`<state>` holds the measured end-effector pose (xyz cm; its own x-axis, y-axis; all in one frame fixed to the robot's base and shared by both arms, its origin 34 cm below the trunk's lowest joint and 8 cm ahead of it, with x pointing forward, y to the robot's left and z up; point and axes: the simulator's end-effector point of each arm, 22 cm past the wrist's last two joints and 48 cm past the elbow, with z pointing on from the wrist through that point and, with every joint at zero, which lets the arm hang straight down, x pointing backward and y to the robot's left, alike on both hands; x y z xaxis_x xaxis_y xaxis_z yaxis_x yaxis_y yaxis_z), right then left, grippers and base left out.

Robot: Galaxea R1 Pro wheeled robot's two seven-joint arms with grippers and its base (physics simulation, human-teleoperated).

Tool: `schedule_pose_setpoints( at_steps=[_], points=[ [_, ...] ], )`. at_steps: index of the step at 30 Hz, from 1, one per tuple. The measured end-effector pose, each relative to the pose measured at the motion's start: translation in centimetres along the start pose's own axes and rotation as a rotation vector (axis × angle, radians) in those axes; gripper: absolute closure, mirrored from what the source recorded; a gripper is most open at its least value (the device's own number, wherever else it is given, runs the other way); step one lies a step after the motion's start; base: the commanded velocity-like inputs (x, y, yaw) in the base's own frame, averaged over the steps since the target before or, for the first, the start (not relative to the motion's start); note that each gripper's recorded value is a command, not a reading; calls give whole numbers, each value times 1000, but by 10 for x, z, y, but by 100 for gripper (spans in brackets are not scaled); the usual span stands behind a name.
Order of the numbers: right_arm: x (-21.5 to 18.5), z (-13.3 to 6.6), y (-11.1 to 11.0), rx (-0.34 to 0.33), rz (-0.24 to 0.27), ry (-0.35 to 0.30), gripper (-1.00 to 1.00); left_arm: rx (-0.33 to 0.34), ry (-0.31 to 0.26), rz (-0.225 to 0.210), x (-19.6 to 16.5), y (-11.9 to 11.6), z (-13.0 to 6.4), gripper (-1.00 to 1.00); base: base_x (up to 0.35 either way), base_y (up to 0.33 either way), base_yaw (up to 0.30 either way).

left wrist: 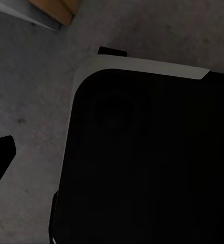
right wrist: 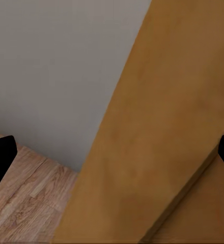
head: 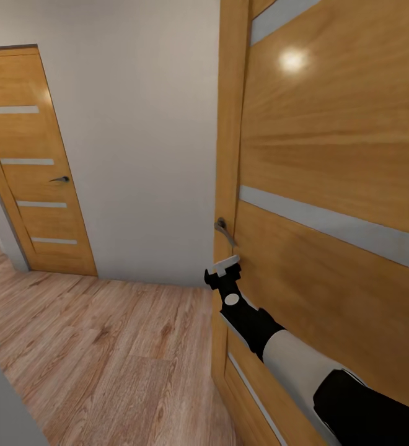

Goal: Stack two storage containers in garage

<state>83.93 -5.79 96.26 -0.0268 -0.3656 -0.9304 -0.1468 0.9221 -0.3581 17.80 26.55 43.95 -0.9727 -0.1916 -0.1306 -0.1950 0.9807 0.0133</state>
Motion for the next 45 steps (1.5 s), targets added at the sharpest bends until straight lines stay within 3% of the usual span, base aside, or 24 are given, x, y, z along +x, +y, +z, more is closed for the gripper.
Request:
schedule_pose_setpoints(
  at_steps=[18,45],
  points=[
    [36,-1,-5,10,-16,38,-100,2,1,3,0,-1,0,-100,30,0,0],
    [39,-1,-6,12,-12,43,-100,-1,1,1,1,1,0,-100,36,-36,0]
  ],
)
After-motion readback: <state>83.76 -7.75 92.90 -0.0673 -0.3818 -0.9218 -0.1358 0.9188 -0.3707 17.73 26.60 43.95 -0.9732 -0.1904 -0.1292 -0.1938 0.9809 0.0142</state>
